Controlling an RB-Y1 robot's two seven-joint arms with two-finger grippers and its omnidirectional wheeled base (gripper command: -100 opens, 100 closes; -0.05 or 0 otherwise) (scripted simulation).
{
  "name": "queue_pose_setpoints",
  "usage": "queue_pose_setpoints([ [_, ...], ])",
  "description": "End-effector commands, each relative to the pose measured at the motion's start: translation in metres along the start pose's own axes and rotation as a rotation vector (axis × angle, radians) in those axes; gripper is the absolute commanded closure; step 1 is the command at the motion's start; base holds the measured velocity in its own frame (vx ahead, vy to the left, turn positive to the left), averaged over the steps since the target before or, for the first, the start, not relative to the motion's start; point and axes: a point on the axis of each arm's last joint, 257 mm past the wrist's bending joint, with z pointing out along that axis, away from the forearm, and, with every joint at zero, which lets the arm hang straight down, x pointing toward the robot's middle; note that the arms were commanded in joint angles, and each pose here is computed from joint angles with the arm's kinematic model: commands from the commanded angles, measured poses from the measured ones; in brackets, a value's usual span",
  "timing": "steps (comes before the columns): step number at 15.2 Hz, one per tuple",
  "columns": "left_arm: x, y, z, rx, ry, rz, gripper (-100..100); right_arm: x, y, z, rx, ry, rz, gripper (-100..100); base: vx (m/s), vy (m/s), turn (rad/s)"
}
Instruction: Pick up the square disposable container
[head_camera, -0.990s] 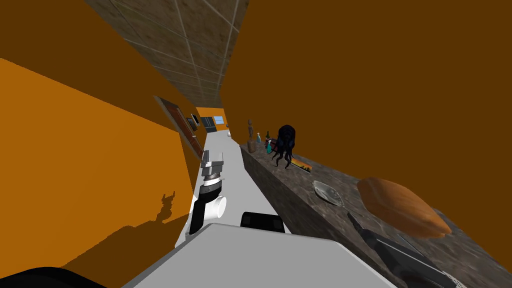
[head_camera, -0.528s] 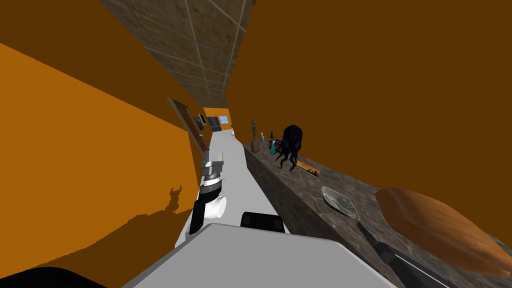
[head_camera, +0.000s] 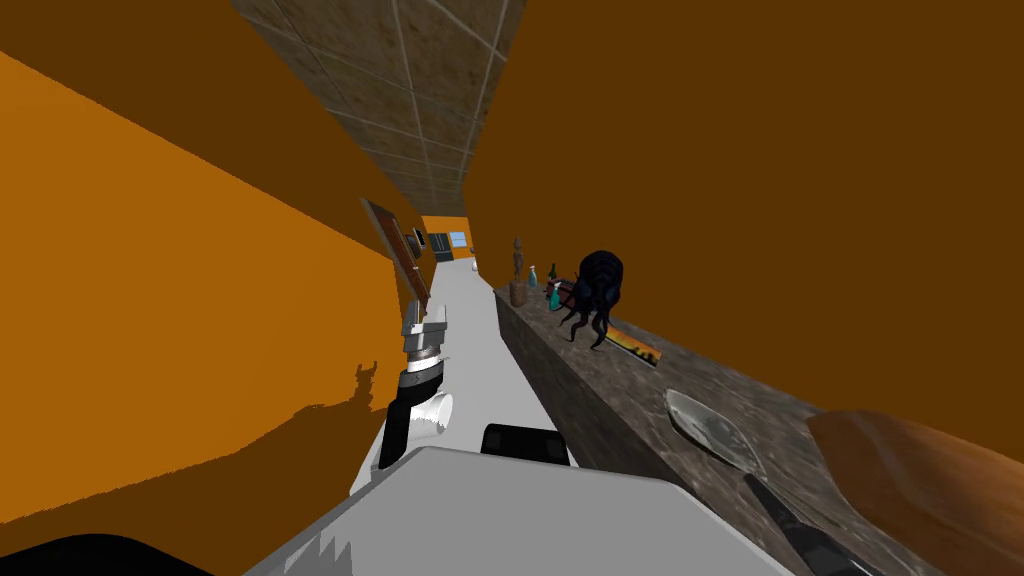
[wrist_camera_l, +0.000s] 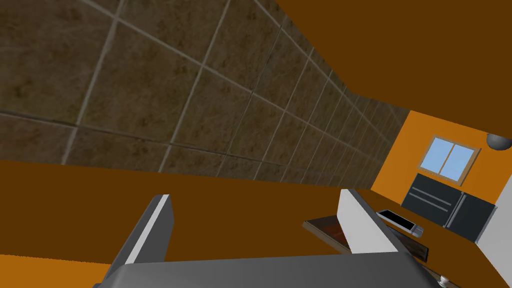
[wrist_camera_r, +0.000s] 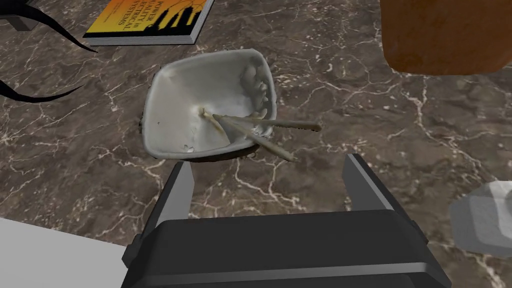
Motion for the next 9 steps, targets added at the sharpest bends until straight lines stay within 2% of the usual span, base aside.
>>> queue_pose_setpoints([
  [1, 0.0, 0.0, 0.0, 0.0, 0.0, 0.0, 0, -0.008, 0.017, -0.01, -0.04, -0.037, 0.059, -100, 0.023, 0.009, 0.226],
  [3, 0.0, 0.0, 0.0, 0.0, 0.0, 0.0, 0, -0.008, 0.017, -0.01, -0.041, -0.036, 0.103, -100, 0.024, 0.002, 0.159],
  [5, 0.0, 0.0, 0.0, 0.0, 0.0, 0.0, 0, -0.008, 0.017, -0.01, -0.041, -0.036, 0.121, -100, 0.01, 0.001, -0.014],
  [6, 0.0, 0.0, 0.0, 0.0, 0.0, 0.0, 0, -0.016, 0.032, -0.019, -0.08, -0.066, 0.167, -100, 0.016, 0.008, 0.233],
  [7, 0.0, 0.0, 0.0, 0.0, 0.0, 0.0, 0, -0.016, 0.032, -0.019, -0.08, -0.065, 0.183, -100, 0.029, 0.002, 0.244],
  [9, 0.0, 0.0, 0.0, 0.0, 0.0, 0.0, 0, -0.016, 0.032, -0.019, -0.082, -0.064, 0.214, -100, 0.02, -0.001, 0.03],
])
